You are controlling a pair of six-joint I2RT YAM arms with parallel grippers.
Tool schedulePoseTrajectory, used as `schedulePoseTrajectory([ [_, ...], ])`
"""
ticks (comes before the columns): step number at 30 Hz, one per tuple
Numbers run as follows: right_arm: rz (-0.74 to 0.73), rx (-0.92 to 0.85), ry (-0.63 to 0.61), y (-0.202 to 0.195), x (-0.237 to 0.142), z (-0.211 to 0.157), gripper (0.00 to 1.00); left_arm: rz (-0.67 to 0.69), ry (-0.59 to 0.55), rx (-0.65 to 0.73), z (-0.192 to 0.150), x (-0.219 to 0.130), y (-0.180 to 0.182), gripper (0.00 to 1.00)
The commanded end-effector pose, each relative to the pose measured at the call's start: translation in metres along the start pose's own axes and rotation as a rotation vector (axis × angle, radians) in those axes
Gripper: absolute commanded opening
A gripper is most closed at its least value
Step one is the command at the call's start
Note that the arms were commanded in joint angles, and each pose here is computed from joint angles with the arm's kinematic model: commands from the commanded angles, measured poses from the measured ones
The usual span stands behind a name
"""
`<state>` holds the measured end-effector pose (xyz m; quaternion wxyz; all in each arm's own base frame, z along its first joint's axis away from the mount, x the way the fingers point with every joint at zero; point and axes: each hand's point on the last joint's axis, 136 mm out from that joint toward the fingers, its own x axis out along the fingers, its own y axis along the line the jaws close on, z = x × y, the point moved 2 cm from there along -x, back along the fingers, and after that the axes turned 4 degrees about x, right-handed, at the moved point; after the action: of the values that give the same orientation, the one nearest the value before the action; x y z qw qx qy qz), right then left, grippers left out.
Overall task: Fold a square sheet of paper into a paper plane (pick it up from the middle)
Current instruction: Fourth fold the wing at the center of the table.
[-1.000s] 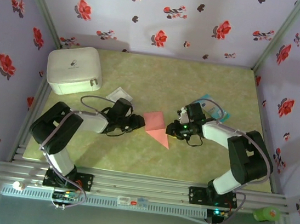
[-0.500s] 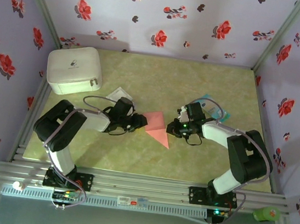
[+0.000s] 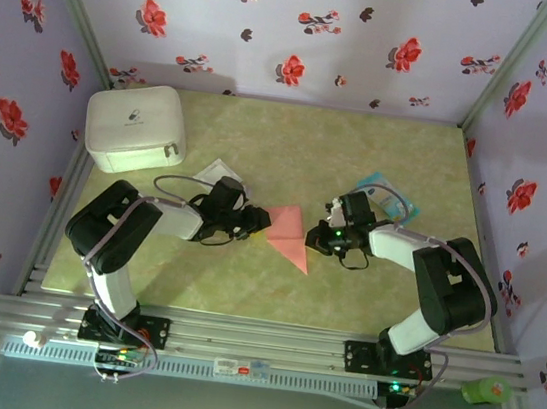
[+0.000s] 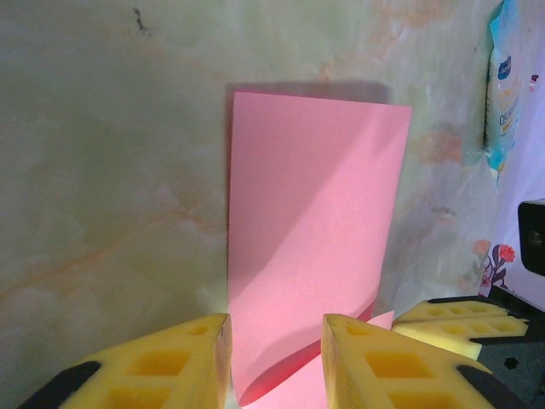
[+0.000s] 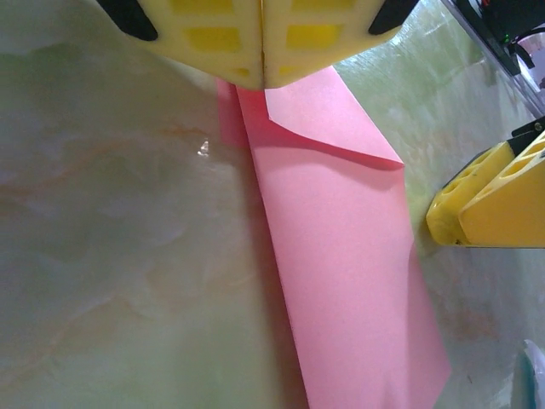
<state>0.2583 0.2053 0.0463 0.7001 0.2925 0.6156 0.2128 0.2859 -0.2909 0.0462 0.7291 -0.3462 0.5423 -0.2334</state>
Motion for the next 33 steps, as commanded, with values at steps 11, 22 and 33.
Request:
schedulePoseTrajectory([
  [11, 0.147, 0.008, -0.022, 0.017, -0.011, 0.0, 0.07, 0.046, -0.003, 0.0, 0.005, -0.001, -0.001, 0.35],
  [22, 0.209, -0.013, -0.033, 0.025, -0.018, -0.001, 0.07, 0.045, -0.016, 0.005, 0.011, -0.001, -0.007, 0.38],
  [33, 0.249, 0.012, -0.042, 0.02, -0.019, -0.001, 0.07, 0.045, -0.027, 0.007, 0.015, -0.001, -0.01, 0.41],
])
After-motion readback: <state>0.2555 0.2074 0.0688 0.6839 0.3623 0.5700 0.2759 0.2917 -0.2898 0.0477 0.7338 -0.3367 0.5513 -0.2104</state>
